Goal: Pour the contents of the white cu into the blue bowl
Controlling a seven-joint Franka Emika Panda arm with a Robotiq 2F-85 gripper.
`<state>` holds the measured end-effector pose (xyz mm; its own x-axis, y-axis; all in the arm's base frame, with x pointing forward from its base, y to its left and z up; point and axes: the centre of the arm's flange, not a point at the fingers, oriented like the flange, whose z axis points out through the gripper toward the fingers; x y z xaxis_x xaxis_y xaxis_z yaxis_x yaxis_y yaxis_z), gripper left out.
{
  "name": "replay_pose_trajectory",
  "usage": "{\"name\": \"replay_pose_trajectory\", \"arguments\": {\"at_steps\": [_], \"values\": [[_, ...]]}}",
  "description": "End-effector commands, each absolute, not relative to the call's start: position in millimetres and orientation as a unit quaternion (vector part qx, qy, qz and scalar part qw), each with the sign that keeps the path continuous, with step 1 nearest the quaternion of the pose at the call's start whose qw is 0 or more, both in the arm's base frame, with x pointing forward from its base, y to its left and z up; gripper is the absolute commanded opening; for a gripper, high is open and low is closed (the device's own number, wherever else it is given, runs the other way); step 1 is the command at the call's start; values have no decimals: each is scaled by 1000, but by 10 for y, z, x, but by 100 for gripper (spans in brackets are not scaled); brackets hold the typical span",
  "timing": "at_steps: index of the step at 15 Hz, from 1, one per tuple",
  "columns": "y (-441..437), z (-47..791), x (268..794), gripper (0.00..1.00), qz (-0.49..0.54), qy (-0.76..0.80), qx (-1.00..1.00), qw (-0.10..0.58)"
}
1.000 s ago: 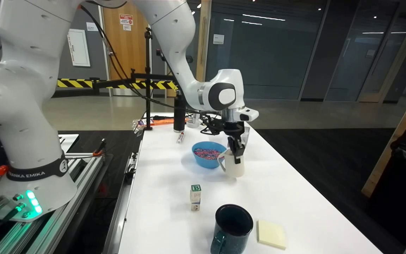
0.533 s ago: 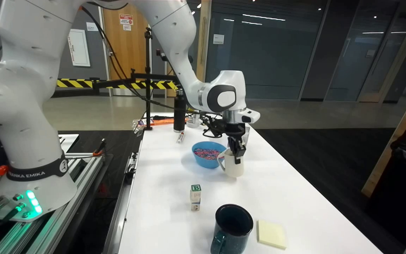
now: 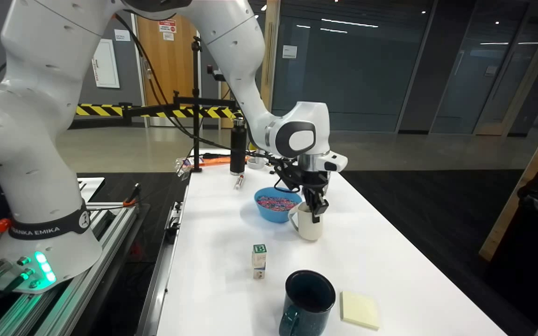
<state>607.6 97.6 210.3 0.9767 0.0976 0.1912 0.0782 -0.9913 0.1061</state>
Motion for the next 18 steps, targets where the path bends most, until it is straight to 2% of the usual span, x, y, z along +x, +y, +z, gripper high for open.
{"name": "replay_pose_trajectory", "arguments": {"at_steps": [1, 9, 10, 18], "values": [[931, 2084, 6182, 1, 104, 50, 992, 39], [885, 2084, 6200, 1, 105, 51, 992, 36], [918, 2075, 6136, 6, 99, 50, 993, 50], [914, 2075, 6137, 6, 98, 48, 993, 48]]}}
